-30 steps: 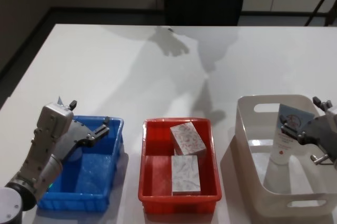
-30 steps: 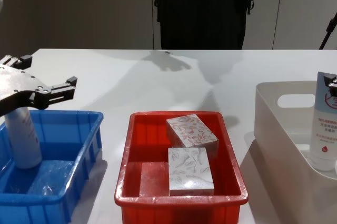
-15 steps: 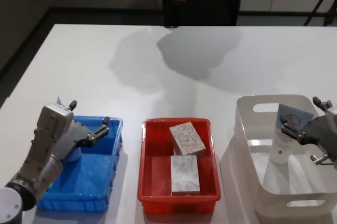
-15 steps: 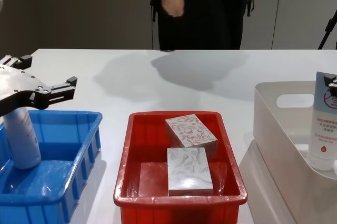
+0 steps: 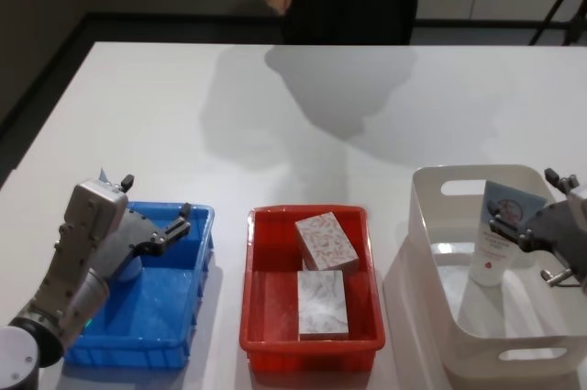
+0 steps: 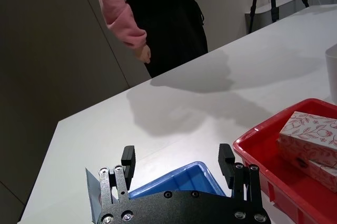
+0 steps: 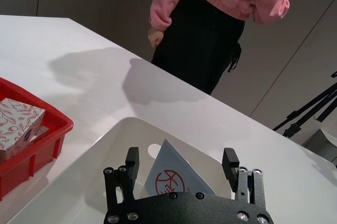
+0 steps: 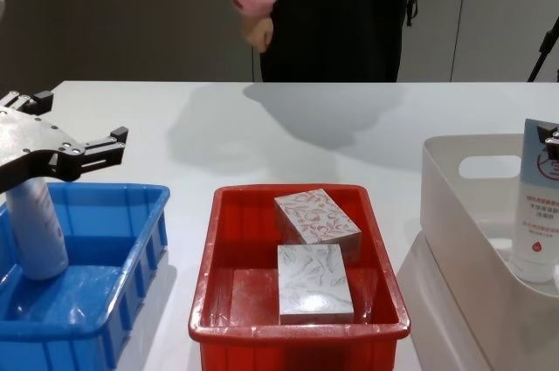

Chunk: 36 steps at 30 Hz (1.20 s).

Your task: Bimanual collaborative sorting of washing and personal care products

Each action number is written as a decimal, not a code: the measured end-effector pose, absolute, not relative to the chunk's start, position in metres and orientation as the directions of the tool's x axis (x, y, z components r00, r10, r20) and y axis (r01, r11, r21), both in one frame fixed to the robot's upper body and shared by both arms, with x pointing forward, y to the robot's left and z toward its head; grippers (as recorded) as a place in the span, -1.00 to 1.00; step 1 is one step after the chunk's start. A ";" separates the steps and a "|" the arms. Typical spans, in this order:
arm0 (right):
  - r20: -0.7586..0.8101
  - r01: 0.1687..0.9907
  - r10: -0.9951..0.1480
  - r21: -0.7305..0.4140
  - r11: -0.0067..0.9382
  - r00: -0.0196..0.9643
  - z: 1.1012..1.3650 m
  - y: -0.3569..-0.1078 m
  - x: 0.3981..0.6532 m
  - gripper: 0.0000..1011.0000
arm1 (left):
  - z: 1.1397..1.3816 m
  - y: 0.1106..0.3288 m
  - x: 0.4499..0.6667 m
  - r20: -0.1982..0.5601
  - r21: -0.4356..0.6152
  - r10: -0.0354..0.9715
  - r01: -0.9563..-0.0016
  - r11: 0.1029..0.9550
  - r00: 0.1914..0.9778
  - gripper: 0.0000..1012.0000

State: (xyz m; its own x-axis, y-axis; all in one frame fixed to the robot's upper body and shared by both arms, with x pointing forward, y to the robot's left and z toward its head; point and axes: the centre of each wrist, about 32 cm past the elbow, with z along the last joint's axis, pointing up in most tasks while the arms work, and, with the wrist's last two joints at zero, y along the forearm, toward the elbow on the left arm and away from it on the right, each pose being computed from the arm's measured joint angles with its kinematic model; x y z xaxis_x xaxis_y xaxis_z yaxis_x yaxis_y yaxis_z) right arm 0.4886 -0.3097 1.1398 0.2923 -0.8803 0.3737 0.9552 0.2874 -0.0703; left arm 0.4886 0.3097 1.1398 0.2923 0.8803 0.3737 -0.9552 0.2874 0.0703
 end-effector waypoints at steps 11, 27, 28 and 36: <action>0.374 0.955 -0.880 -0.070 0.287 0.292 1.140 -0.310 0.489 0.98 | 1.140 0.310 0.489 0.374 0.070 0.880 -0.955 0.287 0.292 0.98; 0.374 0.955 -0.880 -0.070 0.287 0.292 1.140 -0.310 0.489 0.98 | 1.140 0.310 0.489 0.374 0.070 0.880 -0.955 0.287 0.292 0.98; 0.374 0.955 -0.880 -0.070 0.287 0.292 1.140 -0.310 0.489 0.98 | 1.140 0.310 0.489 0.374 0.070 0.880 -0.955 0.287 0.292 0.98; 0.374 0.955 -0.880 -0.070 0.287 0.292 1.140 -0.310 0.489 0.98 | 1.140 0.310 0.489 0.374 0.070 0.880 -0.955 0.287 0.292 0.98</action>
